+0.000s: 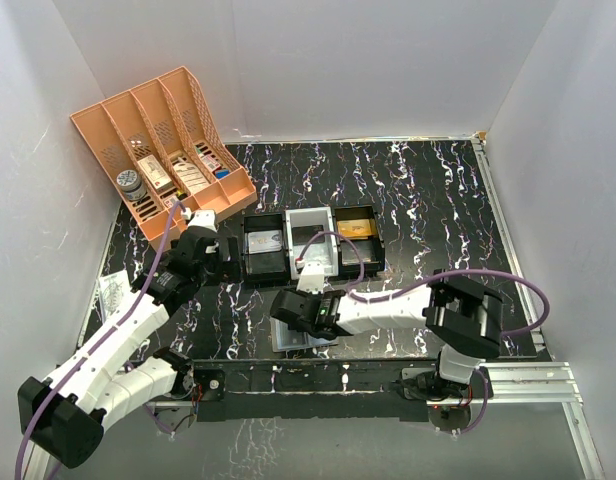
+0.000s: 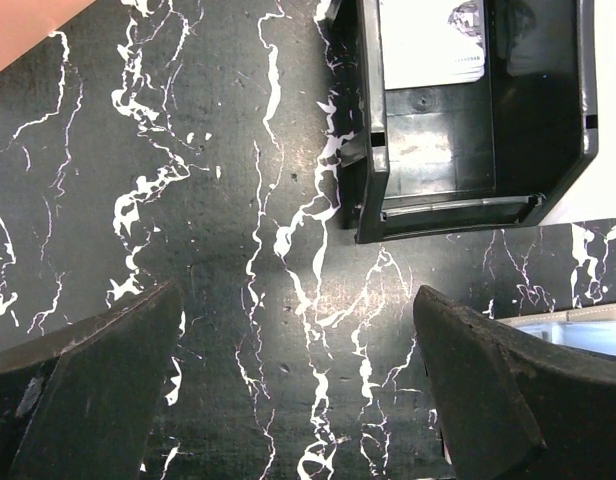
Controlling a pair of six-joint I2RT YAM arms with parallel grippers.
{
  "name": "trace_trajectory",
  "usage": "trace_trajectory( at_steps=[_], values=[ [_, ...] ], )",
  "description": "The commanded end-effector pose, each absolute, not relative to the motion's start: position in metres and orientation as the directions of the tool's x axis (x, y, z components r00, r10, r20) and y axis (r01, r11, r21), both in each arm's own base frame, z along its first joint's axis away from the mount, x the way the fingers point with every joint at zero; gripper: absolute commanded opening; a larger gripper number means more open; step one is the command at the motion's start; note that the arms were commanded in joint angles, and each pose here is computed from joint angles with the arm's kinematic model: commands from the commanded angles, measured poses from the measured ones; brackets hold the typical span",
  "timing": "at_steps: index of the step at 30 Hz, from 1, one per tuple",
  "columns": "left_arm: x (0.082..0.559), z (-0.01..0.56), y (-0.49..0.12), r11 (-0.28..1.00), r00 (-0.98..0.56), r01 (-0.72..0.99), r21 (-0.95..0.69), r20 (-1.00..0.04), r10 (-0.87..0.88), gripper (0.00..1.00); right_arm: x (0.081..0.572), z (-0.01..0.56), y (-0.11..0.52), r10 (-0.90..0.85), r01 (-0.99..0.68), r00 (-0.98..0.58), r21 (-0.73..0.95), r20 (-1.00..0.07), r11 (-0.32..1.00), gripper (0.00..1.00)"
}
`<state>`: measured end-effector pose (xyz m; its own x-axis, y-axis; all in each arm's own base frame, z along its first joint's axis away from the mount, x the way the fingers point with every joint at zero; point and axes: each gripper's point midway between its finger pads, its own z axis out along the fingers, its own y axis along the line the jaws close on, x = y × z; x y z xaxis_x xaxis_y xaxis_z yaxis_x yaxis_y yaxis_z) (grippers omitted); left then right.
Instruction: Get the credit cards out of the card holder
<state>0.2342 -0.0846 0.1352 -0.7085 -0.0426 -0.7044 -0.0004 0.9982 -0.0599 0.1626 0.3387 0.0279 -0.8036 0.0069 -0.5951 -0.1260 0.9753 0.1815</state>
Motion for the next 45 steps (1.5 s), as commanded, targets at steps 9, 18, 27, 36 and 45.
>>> trace_trajectory(
  at_steps=[9,18,27,36,45],
  values=[
    [0.213,0.138,-0.149,0.911,-0.771,0.192,-0.366,-0.630,-0.091,0.96,0.153,0.014,0.327,0.094,-0.121,-0.870,0.395,-0.484,0.911,0.03],
    [0.170,0.123,-0.210,0.662,-0.883,0.217,-0.718,-0.433,-0.180,0.74,0.151,0.003,0.315,0.155,-0.071,-0.890,0.466,-0.429,0.882,0.00],
    [0.169,0.104,-0.185,0.759,-0.860,0.094,-0.645,-0.436,-0.264,0.69,0.158,0.028,0.321,0.128,-0.135,-0.872,0.484,-0.472,0.865,0.19],
    [0.177,0.106,-0.151,0.845,-0.809,-0.023,-0.534,-0.487,-0.330,0.77,0.169,0.066,0.347,-0.015,-0.272,-0.832,0.384,-0.554,0.882,0.62],
    [0.177,0.111,-0.145,0.860,-0.796,-0.031,-0.510,-0.507,-0.330,0.81,0.172,0.044,0.343,-0.073,-0.198,-0.823,0.165,-0.563,0.966,0.66]
  ],
)
